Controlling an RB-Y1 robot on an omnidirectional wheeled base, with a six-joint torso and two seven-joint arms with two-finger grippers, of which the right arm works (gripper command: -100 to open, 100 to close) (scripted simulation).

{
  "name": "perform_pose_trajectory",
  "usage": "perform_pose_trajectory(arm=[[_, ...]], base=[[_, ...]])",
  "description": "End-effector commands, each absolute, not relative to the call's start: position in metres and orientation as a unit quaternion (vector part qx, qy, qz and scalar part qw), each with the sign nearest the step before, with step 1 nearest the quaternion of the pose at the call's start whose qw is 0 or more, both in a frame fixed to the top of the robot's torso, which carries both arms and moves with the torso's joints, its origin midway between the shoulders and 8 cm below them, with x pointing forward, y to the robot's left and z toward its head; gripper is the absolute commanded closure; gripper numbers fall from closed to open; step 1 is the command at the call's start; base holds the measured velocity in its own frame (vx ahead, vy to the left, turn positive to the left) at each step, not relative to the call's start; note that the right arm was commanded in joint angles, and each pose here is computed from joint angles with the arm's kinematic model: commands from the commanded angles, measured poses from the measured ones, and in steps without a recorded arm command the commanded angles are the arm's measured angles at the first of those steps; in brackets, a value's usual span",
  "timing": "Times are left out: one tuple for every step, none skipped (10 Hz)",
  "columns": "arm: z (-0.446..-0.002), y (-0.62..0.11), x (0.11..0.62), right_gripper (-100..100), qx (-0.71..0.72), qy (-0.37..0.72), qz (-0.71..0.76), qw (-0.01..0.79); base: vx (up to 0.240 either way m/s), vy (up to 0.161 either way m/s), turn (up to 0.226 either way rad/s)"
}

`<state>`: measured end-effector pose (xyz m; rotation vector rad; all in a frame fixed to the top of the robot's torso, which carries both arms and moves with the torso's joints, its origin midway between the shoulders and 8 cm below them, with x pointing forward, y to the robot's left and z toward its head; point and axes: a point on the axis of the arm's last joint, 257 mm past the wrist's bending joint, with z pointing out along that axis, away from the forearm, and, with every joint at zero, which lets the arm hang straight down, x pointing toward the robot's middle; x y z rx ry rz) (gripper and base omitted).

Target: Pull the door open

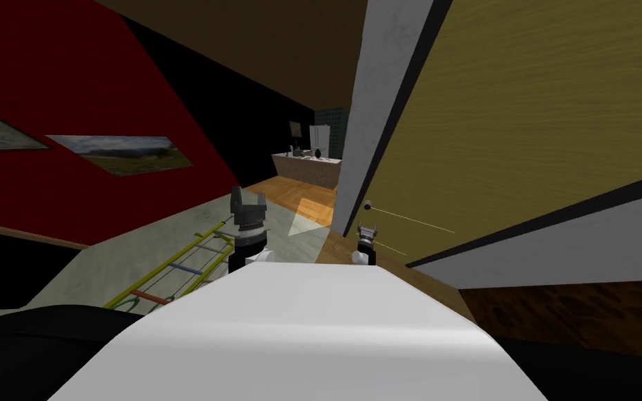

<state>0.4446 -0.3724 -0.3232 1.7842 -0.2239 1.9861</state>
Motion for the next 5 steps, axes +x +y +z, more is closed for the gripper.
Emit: perform_pose_trajectory(arm=[[-0.335, -0.378, 0.441, -100, 0.655, -0.101, 0.716, 0.219], [-0.340, -0.381, 0.439, -100, 0.659, -0.109, 0.713, 0.216], [-0.346, -0.384, 0.438, -100, 0.661, -0.117, 0.710, 0.213], [-0.351, -0.387, 0.436, -100, 0.664, -0.125, 0.707, 0.210], [-0.356, -0.390, 0.435, -100, 0.667, -0.132, 0.704, 0.207]], base=[[0.117, -0.078, 0.112], [0.099, -0.076, 0.059], [0.085, -0.062, 0.056], [0.082, -0.056, 0.069], [0.082, -0.062, 0.062]])
